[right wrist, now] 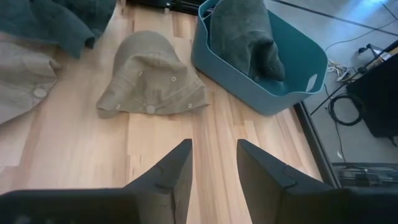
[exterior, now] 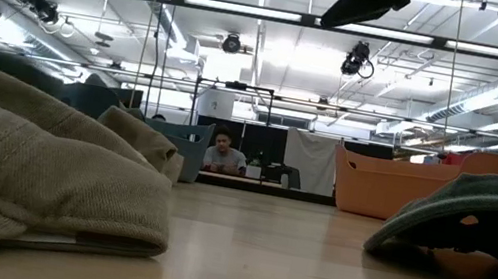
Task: Pick & Place hat
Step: Put the left blue cap into the blue bin
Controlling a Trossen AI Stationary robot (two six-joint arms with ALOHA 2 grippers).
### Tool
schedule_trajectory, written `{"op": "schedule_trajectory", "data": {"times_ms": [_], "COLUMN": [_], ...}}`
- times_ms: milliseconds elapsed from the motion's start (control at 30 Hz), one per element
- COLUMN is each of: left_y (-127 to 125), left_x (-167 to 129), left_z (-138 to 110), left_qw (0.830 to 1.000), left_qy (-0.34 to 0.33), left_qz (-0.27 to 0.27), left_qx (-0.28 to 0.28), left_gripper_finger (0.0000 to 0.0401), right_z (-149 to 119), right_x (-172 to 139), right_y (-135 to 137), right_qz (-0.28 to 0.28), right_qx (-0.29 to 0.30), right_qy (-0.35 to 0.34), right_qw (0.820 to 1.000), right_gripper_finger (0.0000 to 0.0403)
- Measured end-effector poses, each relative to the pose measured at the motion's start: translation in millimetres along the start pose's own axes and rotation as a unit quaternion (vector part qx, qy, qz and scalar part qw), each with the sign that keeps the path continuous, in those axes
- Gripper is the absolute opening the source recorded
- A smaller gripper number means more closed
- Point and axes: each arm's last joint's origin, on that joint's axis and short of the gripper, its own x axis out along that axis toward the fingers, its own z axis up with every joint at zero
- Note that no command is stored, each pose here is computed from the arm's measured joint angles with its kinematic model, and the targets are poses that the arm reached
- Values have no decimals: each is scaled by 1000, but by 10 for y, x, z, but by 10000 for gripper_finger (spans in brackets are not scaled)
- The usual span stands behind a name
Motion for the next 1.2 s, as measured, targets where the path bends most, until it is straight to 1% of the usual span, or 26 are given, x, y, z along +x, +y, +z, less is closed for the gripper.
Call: {"op": "schedule_trajectory", "data": {"times_ms": [167, 267, 400, 500, 600, 700, 833, 1000, 1100, 1200], "left_y": [-92, -78, -4, 82, 183, 339, 585, 894, 1113, 1348], "left_x": [-556, -915, -1382, -1649, -1859, -1968, -2038, -2125, -2156, -2127], "left_z": [28, 63, 145, 248, 355, 472, 616, 861, 1036, 1233], "left_qw": [997, 992, 985, 978, 966, 952, 932, 905, 893, 888], "left_qy": [-26, -50, -92, -124, -157, -169, -157, -153, -144, -118], "left_qz": [72, 111, 143, 147, 164, 196, 250, 307, 332, 348], "left_qx": [17, 20, 38, 78, 124, 164, 208, 252, 268, 275], "left_gripper_finger": [5, 4, 4, 4, 4, 3, 3, 3, 3, 3], "right_z": [0, 1, 0, 1, 0, 1, 1, 1, 0, -1], "right_x": [0, 0, 0, 0, 0, 0, 0, 0, 0, 0], "right_y": [1, 1, 0, 1, 1, 2, 2, 2, 1, 2], "right_qz": [0, 1, 1, 1, 1, 1, 1, 1, 1, 2], "right_qx": [0, 0, 0, 0, 0, 0, 0, 0, 0, 0], "right_qy": [0, 0, 0, 0, 0, 0, 0, 0, 0, 0], "right_qw": [1000, 1000, 1000, 1000, 1000, 1000, 1000, 1000, 1000, 1000], "right_gripper_finger": [130, 130, 130, 130, 130, 130, 130, 130, 130, 130]}}
